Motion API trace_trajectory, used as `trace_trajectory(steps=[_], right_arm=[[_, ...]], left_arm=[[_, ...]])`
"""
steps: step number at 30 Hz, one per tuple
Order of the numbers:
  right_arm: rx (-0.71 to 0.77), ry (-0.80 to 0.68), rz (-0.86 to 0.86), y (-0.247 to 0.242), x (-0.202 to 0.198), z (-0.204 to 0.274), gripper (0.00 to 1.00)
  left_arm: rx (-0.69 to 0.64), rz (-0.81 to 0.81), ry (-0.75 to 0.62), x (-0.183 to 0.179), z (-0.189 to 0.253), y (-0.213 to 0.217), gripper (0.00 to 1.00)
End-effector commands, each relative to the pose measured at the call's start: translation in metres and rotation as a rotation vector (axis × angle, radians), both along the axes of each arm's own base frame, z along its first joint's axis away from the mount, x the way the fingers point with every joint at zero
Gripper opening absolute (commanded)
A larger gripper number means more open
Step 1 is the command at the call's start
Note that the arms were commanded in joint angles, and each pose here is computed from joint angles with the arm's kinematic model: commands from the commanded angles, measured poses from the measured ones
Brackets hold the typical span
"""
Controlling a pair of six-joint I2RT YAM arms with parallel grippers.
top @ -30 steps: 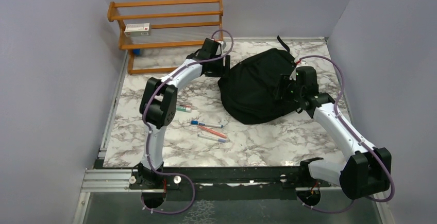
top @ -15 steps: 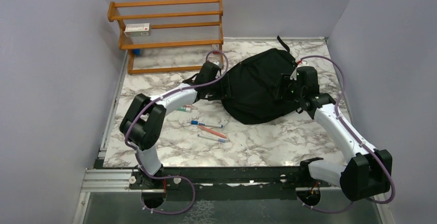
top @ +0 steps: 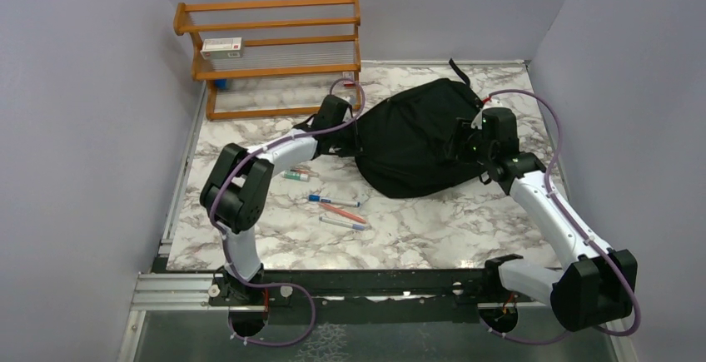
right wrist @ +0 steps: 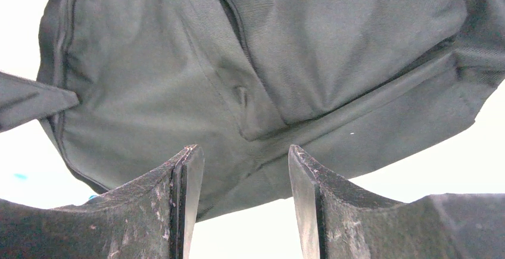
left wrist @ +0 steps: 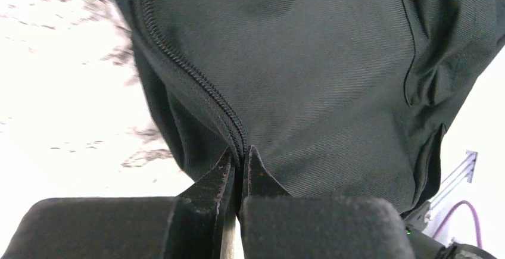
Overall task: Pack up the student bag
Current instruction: Adjust the student bag at the center of the board.
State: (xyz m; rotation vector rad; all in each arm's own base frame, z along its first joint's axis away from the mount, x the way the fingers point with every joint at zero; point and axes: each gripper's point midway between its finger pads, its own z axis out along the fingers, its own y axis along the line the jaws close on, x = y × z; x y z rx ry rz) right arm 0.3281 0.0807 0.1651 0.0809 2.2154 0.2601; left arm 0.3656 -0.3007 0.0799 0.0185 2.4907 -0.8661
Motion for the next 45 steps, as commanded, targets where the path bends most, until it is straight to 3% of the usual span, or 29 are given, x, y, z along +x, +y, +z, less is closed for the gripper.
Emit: trace_trajectory(steps=[1,7,10,30,45], right_arm=[[-0.026,0.006,-0.034,-0.009,-0.003,-0.001,0.60],[-0.027,0.017,0.012,-0.002,0.005,-0.004,0.60],[-0.030,0.010,0.066,0.007,0.017,-0.001,0.60],[-0.245,0.071,0.108,0.014,0.121,-0.025,0.74],[-0.438,0.132,0.270,0.074,0.127,-0.062,0.86]], left_arm=[[0.080,-0.032,-0.067,0.030,0.010,0.035,0.00],[0.322,-0.100,-0.118,0.066,0.002,0.078,0.00],[0.368,-0.142,-0.126,0.077,-0.001,0.079,0.00],[0.296,-0.178,-0.144,0.069,-0.003,0.068,0.00],[0.290,-0.174,-0.146,0.070,-0.001,0.068,0.00]])
